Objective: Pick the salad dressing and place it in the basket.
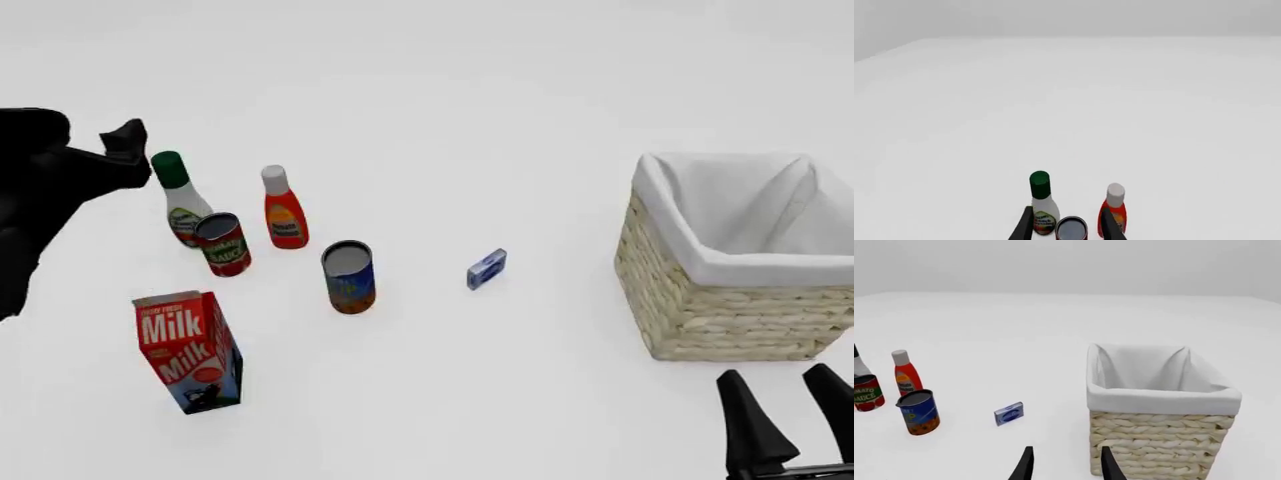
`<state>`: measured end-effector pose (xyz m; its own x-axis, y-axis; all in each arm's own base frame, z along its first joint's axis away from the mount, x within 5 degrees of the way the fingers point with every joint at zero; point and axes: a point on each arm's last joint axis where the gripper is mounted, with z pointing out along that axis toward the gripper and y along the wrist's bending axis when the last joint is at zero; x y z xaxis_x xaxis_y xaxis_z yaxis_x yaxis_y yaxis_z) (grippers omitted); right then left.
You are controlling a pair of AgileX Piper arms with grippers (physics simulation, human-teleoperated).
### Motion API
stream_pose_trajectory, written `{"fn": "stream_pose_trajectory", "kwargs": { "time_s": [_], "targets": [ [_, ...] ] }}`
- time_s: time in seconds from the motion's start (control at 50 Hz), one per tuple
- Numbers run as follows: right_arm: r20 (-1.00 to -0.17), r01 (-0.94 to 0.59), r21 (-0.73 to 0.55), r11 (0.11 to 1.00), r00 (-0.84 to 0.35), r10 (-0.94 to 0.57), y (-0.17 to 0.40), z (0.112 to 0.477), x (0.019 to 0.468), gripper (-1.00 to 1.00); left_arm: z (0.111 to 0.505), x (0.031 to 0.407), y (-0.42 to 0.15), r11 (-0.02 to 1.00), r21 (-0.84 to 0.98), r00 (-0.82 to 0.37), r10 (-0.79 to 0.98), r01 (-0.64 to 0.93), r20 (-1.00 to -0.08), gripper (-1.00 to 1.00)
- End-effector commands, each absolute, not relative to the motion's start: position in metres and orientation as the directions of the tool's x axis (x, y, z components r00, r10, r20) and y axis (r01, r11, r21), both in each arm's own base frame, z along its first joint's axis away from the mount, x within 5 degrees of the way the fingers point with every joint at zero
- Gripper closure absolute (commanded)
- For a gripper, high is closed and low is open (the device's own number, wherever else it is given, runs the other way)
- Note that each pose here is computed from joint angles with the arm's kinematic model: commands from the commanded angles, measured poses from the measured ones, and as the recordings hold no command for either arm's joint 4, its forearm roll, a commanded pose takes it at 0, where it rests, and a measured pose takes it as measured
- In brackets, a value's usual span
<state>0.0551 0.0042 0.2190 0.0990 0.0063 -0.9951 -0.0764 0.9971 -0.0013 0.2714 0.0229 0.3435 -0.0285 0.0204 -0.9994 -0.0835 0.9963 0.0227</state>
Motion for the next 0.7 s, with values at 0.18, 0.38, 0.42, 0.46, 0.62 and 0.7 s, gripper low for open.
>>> {"fn": "stream_pose_trajectory", "kwargs": {
  "time_s": [0.18,0.38,0.42,0.46,0.62,0.7],
  "targets": [
    [-0.995,-0.088,0.01,0.996,0.096,0.019,0.005,0.217,0.055,-1.0,0.359,0.368,0.057,0.988,0.002,-0.128,-0.018,-0.152,-0.992,-1.0],
    [-0.996,-0.093,0.013,0.996,0.092,0.021,0.005,0.215,0.056,-1.0,0.355,0.395,0.072,0.984,-0.004,-0.16,-0.033,-0.181,-0.987,-1.0],
    [-0.996,-0.095,0.014,0.995,0.091,0.022,0.005,0.215,0.056,-1.0,0.352,0.4,0.077,0.982,0.002,-0.172,-0.031,-0.189,-0.985,-1.0],
    [-0.996,-0.096,0.019,0.995,0.091,0.028,0.005,0.215,0.056,-1.0,0.352,0.402,0.079,0.981,0.004,-0.172,-0.03,-0.192,-0.985,-1.0],
    [-0.995,-0.097,0.024,0.995,0.092,0.033,0.005,0.215,0.056,-1.0,0.339,0.423,0.084,0.981,0.002,-0.206,-0.038,-0.195,-0.978,-1.0],
    [-0.995,-0.097,0.021,0.995,0.095,0.03,0.005,0.217,0.055,-1.0,0.334,0.43,0.087,0.98,0.002,-0.219,-0.042,-0.199,-0.975,-1.0]
  ]
}}
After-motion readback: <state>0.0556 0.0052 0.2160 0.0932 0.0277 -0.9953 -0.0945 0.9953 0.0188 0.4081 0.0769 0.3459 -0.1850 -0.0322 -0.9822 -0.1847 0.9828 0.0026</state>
